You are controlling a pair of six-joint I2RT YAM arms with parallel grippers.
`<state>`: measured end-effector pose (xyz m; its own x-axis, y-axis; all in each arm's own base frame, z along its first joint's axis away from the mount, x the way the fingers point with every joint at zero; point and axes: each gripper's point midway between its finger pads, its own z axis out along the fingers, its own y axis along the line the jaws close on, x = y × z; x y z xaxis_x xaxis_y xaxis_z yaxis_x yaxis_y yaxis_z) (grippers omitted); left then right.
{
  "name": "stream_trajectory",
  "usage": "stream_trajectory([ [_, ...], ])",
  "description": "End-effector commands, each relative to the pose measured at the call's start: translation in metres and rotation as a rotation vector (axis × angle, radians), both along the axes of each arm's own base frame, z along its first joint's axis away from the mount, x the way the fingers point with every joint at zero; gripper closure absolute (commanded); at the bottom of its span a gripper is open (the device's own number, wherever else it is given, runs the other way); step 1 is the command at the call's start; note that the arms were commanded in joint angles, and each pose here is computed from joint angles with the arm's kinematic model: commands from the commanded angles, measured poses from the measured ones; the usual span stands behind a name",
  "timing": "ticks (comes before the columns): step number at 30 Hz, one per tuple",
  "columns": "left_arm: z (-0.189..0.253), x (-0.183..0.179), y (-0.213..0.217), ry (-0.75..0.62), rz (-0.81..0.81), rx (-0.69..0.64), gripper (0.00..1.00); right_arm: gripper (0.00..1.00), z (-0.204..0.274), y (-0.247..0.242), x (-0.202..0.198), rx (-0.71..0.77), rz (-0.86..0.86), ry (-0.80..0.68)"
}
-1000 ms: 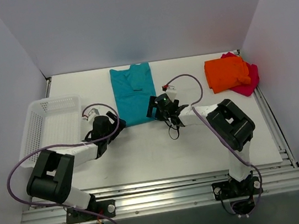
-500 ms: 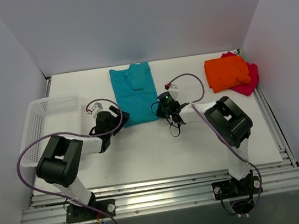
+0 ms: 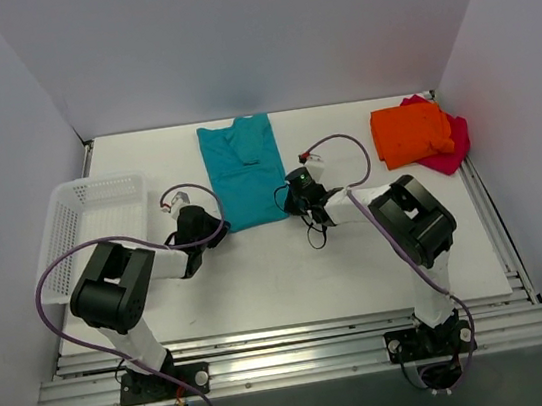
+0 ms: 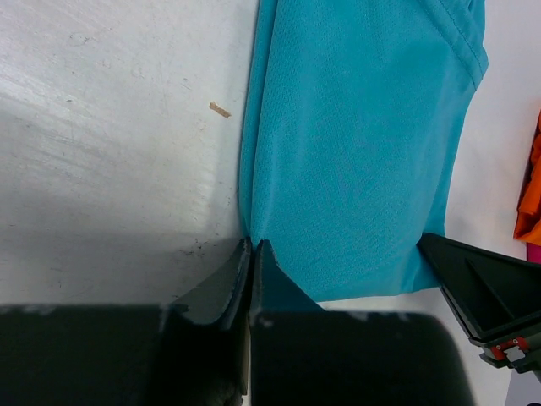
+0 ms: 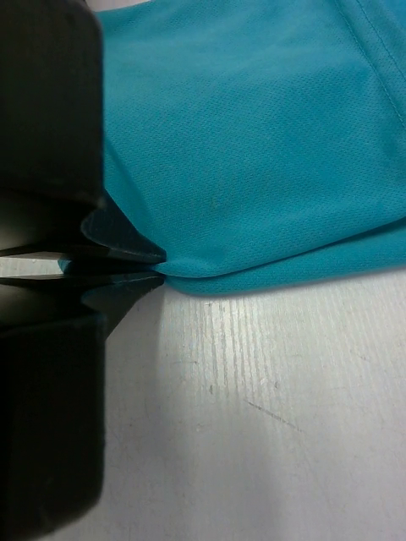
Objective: Fold and stack the t-shirts
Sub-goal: Grab one side of the 2/3 rectangular tshirt with both arms
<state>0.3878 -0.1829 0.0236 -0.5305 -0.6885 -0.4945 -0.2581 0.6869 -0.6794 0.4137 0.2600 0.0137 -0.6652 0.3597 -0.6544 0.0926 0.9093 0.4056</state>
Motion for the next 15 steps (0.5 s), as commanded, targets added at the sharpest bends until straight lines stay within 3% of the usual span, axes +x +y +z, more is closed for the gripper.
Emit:
stream_trajectory([
  [1, -0.006, -0.007, 0.0, 0.018, -0.02, 0.036, 0.98, 1.0, -0.025, -0.012, -0.025, -0.047, -0.003, 0.101],
  [7, 0.017, -0.039, -0.008, 0.002, -0.034, 0.056, 0.98, 1.0, 0.008, -0.01, -0.048, -0.098, -0.066, 0.043],
  [15, 0.081, -0.105, -0.011, -0.091, -0.072, 0.134, 0.98, 1.0, 0.051, 0.002, -0.115, -0.173, -0.04, -0.006],
])
